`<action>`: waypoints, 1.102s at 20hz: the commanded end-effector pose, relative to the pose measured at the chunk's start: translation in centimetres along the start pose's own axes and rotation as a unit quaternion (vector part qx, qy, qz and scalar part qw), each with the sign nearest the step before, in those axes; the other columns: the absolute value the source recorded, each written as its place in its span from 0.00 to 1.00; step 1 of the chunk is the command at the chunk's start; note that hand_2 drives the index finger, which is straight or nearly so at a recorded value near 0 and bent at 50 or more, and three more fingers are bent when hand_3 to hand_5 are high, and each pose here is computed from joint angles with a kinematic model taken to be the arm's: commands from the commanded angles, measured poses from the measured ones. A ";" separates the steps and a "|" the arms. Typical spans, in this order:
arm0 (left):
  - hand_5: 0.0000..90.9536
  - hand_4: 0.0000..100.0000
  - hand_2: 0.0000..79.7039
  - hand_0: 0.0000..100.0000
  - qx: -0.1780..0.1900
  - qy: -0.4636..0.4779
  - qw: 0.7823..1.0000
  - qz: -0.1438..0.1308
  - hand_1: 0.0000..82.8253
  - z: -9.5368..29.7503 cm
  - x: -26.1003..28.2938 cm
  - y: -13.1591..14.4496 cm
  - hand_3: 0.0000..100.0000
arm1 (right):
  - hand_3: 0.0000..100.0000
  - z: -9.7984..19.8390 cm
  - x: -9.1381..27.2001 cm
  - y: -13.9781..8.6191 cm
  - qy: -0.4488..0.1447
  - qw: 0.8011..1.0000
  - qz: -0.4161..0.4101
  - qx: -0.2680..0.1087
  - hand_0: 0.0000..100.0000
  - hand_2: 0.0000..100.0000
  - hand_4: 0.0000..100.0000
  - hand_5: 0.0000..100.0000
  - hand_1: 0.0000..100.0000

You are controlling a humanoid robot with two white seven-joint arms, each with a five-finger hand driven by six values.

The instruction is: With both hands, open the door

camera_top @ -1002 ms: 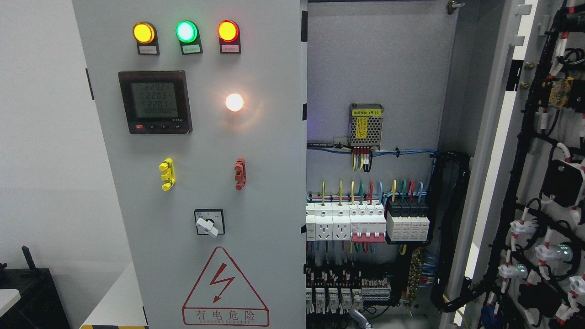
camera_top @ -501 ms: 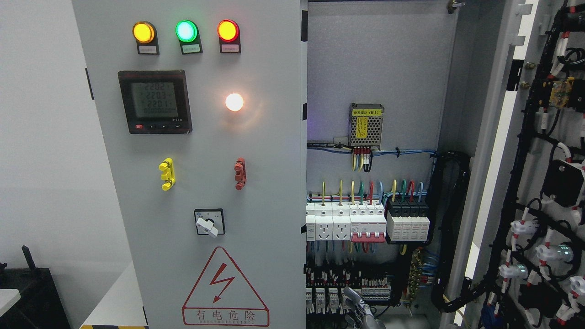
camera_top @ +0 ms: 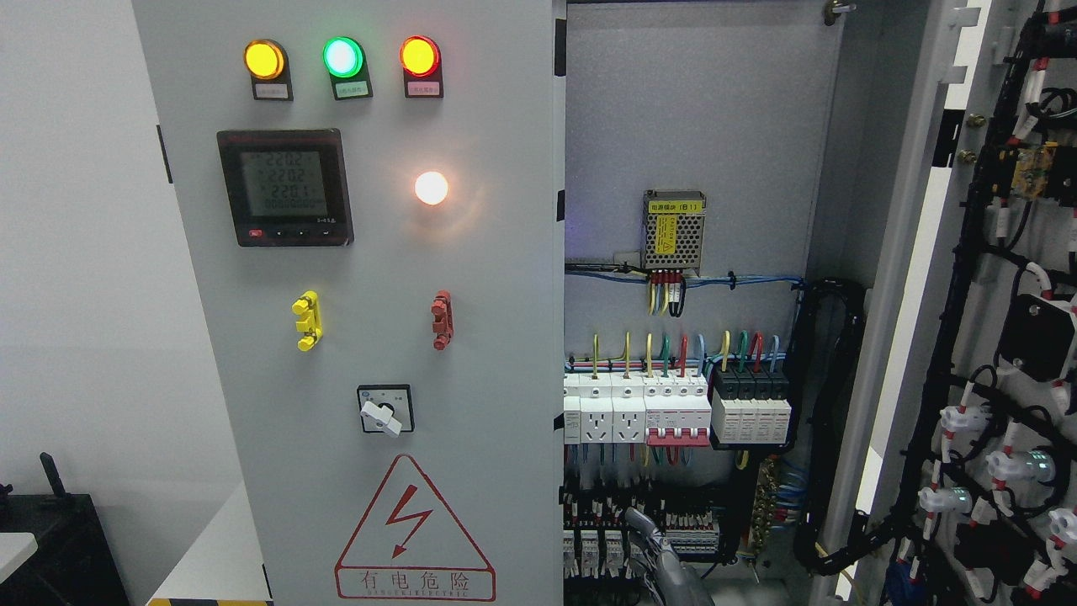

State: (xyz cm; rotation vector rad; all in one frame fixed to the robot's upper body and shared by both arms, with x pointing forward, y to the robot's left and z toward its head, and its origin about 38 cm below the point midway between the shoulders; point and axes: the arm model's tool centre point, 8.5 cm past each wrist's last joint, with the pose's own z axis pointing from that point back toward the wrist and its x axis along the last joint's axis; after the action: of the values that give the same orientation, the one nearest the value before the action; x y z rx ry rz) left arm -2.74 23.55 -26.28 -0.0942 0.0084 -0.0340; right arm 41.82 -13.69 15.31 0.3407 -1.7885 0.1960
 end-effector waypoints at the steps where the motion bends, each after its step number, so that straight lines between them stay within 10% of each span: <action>1: 0.00 0.04 0.00 0.00 0.001 -0.008 1.000 -0.001 0.00 0.0 0.5 0.0 0.00 | 0.00 -0.9 -1.6 -0.9 0.028 0.999 -0.022 -0.003 0.00 0.00 0.00 0.00 0.00; 22: 0.00 0.04 0.00 0.00 0.001 -0.008 1.000 -0.001 0.00 0.0 0.5 0.0 0.00 | 0.00 -3.8 -0.1 -0.1 0.024 0.999 -0.005 0.024 0.00 0.00 0.00 0.00 0.00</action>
State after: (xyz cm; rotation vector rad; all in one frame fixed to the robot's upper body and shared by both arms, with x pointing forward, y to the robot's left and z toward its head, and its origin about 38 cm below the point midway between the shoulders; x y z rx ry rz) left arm -2.69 23.55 -26.28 -0.0943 0.0036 -0.0343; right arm 44.94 -12.66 16.51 0.3886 -1.7540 0.1989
